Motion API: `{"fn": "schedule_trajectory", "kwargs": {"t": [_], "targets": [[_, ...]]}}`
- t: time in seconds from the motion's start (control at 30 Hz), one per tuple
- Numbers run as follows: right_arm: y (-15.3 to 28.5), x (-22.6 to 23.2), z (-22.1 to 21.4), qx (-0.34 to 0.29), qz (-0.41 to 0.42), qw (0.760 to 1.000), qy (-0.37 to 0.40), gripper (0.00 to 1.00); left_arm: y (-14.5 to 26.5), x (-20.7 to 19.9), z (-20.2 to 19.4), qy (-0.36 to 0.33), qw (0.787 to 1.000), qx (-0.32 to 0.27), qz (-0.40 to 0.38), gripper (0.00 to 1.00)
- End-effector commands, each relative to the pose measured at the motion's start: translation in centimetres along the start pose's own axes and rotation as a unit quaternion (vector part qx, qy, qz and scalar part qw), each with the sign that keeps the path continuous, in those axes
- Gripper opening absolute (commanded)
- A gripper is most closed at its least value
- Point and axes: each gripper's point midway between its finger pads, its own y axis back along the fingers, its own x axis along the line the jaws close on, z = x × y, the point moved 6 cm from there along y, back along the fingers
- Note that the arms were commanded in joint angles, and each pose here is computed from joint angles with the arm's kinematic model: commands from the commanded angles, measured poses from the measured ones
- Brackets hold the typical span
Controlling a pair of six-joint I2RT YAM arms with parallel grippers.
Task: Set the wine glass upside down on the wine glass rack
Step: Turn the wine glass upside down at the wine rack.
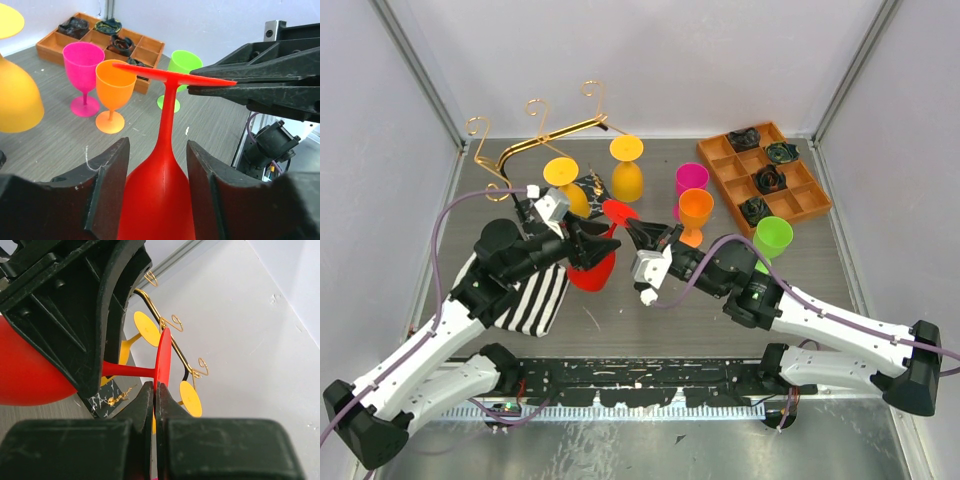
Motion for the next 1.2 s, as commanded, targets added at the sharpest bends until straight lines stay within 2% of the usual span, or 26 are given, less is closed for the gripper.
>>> {"fn": "schedule_trajectory", "kwargs": {"t": [0.0, 0.23, 0.47, 0.7, 0.77, 1.0, 1.07, 1.17], "targets": [[0.7, -3.6, 2.9, -0.056, -0.069, 0.996, -0.014, 0.01, -0.4, -0.9, 2.2, -0.032, 0.998, -0.043, -0.034, 0.53], [0.7, -3.5, 3.2, -0.067, -0.059, 0.996, -0.018, 0.01, -1.0, -1.0, 2.3, -0.029, 0.998, -0.044, -0.041, 0.42], [0.6, -3.4, 3.3, -0.073, -0.062, 0.995, -0.029, 0.01, -1.5, -1.0, 1.8, -0.025, 0.998, -0.036, -0.042, 0.42], [0.7, -3.2, 2.9, -0.068, -0.066, 0.995, -0.032, 0.01, -1.5, -0.9, 1.5, -0.026, 0.998, -0.035, -0.038, 0.15], [0.8, -3.2, 2.9, -0.067, -0.068, 0.995, -0.032, 0.01, -1.4, -0.5, 1.4, -0.024, 0.999, -0.035, -0.021, 0.01], [1.0, -3.4, 2.9, -0.067, -0.075, 0.994, -0.037, 0.01, -0.8, 0.0, 0.3, -0.022, 0.999, -0.029, -0.003, 0.0], [0.9, -3.4, 2.9, -0.066, -0.075, 0.994, -0.04, 0.08, -0.5, 0.1, 0.2, -0.02, 0.999, -0.03, 0.004, 0.0], [0.9, -3.4, 2.9, -0.066, -0.076, 0.994, -0.045, 0.31, 0.0, 0.5, 0.0, -0.016, 0.999, -0.034, 0.03, 0.0]]}}
